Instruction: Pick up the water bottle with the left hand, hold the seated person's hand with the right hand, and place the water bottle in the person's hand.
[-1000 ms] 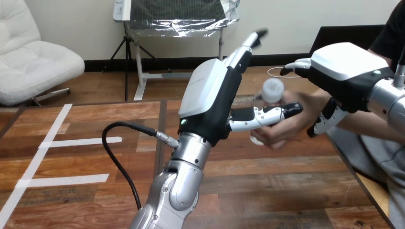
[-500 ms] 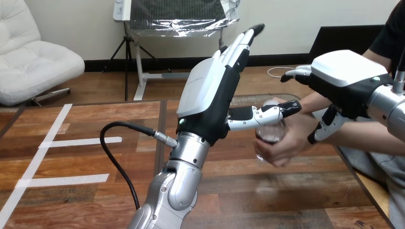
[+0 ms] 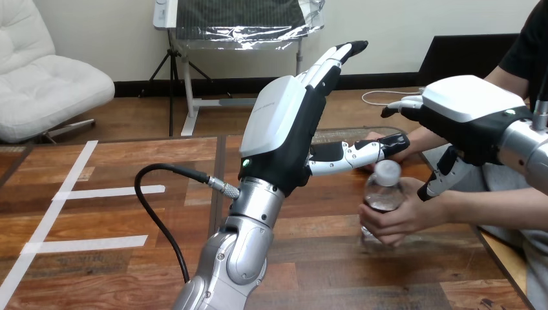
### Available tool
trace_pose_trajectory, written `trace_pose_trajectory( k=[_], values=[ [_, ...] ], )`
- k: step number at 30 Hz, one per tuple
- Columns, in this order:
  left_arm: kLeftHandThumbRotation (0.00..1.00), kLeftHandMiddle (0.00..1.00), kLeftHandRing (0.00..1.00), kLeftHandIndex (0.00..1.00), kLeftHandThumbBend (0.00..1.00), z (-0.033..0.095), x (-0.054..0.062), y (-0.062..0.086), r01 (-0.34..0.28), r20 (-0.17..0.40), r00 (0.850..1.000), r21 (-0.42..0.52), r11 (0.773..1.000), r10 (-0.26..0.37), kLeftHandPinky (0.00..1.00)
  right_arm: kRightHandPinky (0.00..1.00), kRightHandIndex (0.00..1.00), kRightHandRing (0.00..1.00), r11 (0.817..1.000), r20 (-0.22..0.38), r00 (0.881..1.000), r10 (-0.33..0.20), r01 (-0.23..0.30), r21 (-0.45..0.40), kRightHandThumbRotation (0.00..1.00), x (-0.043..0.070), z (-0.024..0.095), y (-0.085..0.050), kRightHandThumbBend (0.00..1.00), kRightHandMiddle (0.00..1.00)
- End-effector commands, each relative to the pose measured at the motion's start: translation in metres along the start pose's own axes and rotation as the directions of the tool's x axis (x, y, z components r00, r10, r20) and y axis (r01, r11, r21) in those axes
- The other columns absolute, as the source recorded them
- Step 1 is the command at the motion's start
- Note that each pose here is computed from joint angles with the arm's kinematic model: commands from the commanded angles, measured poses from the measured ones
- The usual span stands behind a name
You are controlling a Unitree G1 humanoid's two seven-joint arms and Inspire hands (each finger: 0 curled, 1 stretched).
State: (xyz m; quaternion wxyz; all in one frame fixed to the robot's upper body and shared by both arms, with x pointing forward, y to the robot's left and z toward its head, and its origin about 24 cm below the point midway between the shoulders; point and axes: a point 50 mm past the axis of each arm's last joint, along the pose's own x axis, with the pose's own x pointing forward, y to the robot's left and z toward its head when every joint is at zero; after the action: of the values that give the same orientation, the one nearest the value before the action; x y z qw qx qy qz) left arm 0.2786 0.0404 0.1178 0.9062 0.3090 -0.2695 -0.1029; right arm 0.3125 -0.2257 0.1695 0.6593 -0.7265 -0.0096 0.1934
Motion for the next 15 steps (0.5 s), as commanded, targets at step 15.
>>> trace_pose_trajectory(
  k=[15],
  values=[
    [0.45,0.85,0.82,0.83,0.67,0.015,-0.027,0.016,-0.129,0.06,0.988,-0.199,0.971,0.144,0.72,0.82,0.88,0.88,0.942,0.0,0.968,-0.253,0.246,0.229,0.0,-0.048,0.011,-0.019,0.77,0.9]
  ],
)
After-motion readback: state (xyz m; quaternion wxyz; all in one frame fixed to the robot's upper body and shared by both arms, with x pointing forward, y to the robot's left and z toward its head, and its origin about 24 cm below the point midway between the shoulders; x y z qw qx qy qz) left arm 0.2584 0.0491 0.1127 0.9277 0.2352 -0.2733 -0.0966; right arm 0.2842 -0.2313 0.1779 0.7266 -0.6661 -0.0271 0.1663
